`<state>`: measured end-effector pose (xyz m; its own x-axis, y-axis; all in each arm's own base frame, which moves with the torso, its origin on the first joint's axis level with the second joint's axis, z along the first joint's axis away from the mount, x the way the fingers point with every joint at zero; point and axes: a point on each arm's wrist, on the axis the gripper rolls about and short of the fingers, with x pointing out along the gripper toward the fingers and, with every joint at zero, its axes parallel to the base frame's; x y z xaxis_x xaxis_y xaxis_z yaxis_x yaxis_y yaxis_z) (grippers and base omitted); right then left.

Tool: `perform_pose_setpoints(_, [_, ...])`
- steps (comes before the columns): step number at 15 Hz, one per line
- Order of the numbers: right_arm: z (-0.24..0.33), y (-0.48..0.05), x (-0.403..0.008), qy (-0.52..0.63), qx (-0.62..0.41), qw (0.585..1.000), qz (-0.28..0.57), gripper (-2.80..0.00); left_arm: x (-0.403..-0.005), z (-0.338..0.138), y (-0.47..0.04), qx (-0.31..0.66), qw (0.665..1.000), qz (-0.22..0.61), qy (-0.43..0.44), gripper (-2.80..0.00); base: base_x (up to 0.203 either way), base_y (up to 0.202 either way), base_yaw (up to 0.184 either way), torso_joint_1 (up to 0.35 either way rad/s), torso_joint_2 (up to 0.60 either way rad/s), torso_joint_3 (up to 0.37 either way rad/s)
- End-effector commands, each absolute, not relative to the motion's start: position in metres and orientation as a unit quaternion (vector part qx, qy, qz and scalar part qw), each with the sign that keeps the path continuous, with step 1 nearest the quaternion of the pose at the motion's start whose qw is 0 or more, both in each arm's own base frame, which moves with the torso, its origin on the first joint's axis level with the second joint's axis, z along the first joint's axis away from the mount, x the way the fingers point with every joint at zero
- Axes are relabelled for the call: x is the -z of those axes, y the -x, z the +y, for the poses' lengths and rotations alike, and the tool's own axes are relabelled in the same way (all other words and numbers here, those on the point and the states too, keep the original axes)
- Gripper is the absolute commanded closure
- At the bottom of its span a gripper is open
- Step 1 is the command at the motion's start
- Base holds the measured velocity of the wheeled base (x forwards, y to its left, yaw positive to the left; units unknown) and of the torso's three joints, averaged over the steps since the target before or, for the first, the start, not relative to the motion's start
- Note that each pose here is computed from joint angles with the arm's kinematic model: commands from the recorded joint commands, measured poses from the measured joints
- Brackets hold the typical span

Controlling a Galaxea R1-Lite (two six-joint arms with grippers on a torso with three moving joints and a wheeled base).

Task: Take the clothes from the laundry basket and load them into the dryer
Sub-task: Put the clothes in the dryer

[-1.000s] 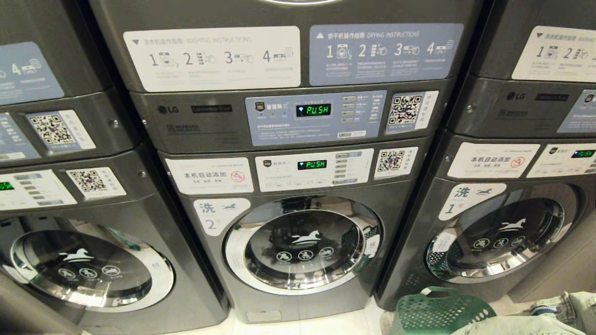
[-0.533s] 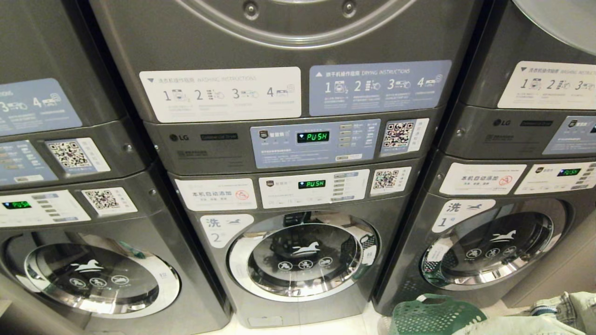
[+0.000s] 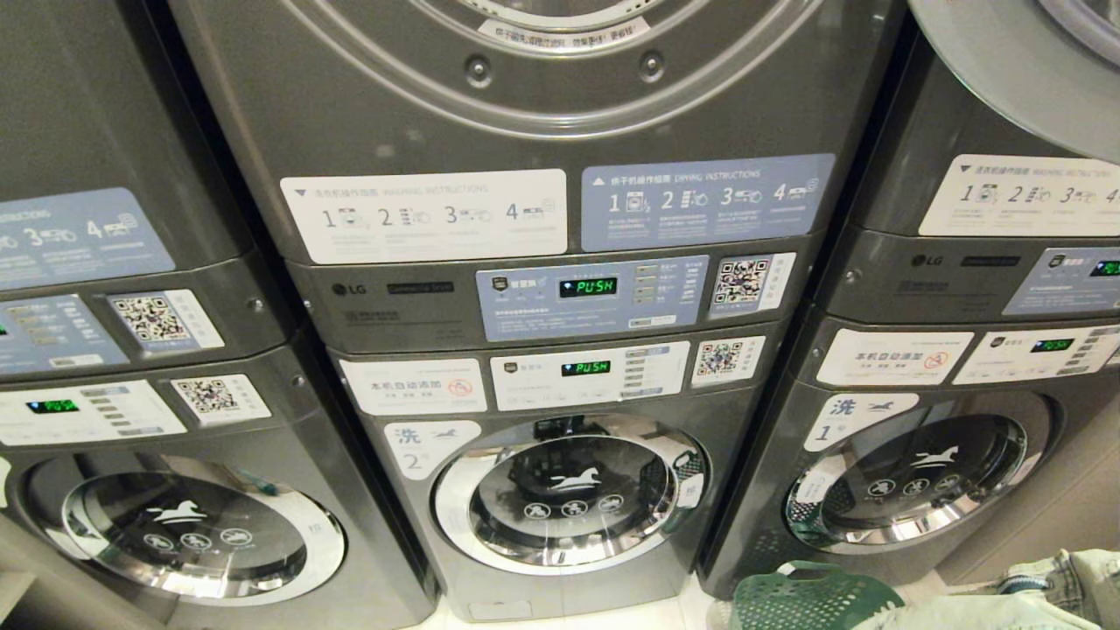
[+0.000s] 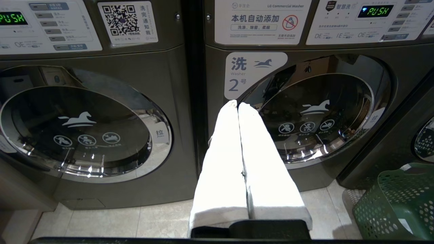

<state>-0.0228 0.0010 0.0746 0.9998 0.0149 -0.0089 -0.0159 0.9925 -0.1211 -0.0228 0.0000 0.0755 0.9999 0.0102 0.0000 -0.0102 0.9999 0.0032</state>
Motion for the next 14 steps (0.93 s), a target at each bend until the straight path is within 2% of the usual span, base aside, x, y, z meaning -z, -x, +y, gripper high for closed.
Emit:
perform_pose_setpoints(1, [0.0011, 0.0226, -0.0741, 0.061, -0.009, 0.998, 0.006, 0.0, -0.0756, 0.0, 0.0227, -0.005, 1.0, 0.0, -0.002, 0.0, 0.0, 0.0, 0.0, 0.166, -0.33, -0.168])
perform_pose_setpoints(9, [0.001, 0.0226, -0.0742, 0.062, -0.008, 0.998, 0.006, 0.0, -0.0756, 0.0, 0.0228, -0.005, 1.0, -0.001, -0.002, 0.0, 0.0, 0.0, 0.0, 0.151, -0.32, -0.166])
perform_pose_setpoints(14, [0.0011, 0.0227, -0.0746, 0.063, -0.009, 0.998, 0.005, 0.0, -0.0751, 0.0, 0.0227, -0.005, 1.0, 0.001, -0.002, 0.0, 0.0, 0.0, 0.0, 0.107, -0.21, -0.105])
